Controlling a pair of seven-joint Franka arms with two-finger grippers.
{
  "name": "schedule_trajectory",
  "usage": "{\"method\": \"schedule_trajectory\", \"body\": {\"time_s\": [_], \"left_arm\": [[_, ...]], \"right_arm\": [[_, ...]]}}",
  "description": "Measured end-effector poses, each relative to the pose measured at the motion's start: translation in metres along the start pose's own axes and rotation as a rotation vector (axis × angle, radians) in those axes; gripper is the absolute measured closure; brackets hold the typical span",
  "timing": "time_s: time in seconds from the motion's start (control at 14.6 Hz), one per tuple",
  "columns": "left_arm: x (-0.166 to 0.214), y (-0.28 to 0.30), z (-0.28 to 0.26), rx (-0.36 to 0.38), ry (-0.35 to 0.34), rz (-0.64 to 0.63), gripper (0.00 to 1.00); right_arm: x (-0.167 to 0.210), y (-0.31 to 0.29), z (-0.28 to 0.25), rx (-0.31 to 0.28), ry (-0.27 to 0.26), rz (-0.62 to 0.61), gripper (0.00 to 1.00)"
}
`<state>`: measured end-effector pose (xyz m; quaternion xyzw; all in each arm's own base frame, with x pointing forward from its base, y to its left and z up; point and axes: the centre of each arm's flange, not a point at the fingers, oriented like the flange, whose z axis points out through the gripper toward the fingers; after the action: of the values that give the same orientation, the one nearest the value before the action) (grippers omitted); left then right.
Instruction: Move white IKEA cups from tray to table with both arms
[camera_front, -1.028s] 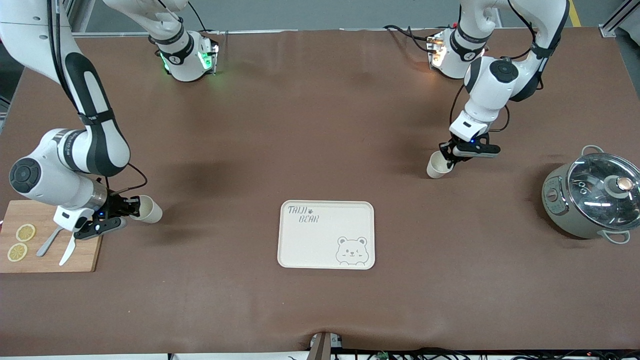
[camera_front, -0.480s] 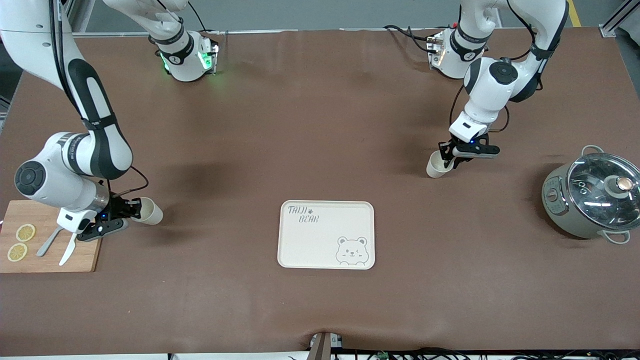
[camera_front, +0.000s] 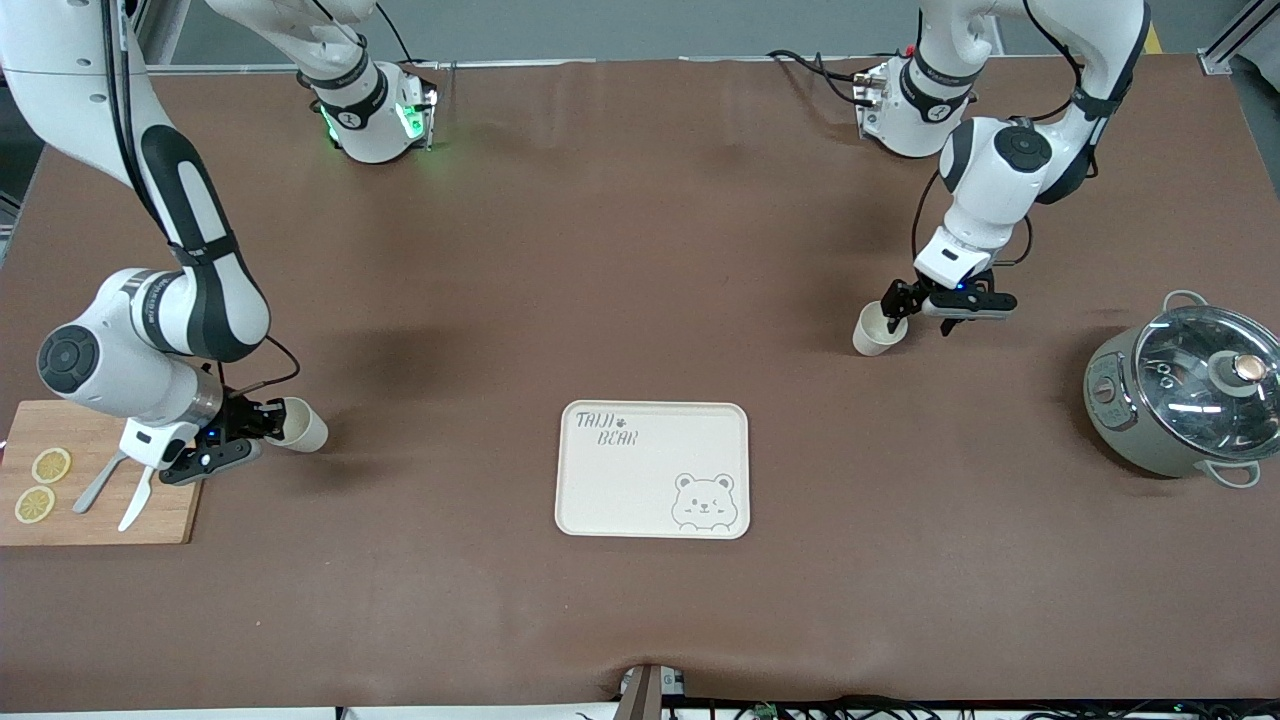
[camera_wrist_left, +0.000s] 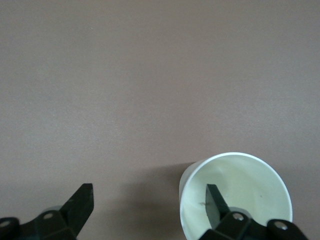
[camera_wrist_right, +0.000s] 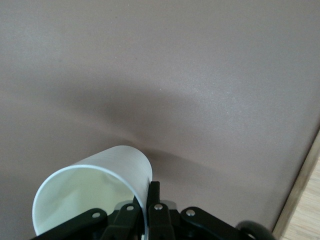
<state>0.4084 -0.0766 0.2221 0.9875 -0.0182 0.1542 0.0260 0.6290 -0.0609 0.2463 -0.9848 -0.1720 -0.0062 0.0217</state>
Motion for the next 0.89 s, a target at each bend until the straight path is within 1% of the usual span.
{"method": "schedule_trajectory", "body": {"time_s": [0.21,0.41,0.69,0.89], "left_arm": [[0.0,0.0,0.0,0.0,0.001,-0.001,0.0],[0.003,0.001,-0.002,0.0,0.002,-0.01,0.0],[0.015,0.005,-0.019,0.006,-0.039,-0.017,0.0],[0.037,0.014,-0.041,0.01,-0.067,-0.035,0.0]], "right_arm": [[-0.001,0.0,0.002,-0.003,0.004,-0.002,0.96],[-0.004,-0.001,0.007,-0.013,0.019,-0.009,0.96],[-0.006,-0.001,0.01,-0.016,0.022,-0.013,0.96],[-0.01,-0.002,0.016,-0.026,0.037,-0.018,0.96]]}}
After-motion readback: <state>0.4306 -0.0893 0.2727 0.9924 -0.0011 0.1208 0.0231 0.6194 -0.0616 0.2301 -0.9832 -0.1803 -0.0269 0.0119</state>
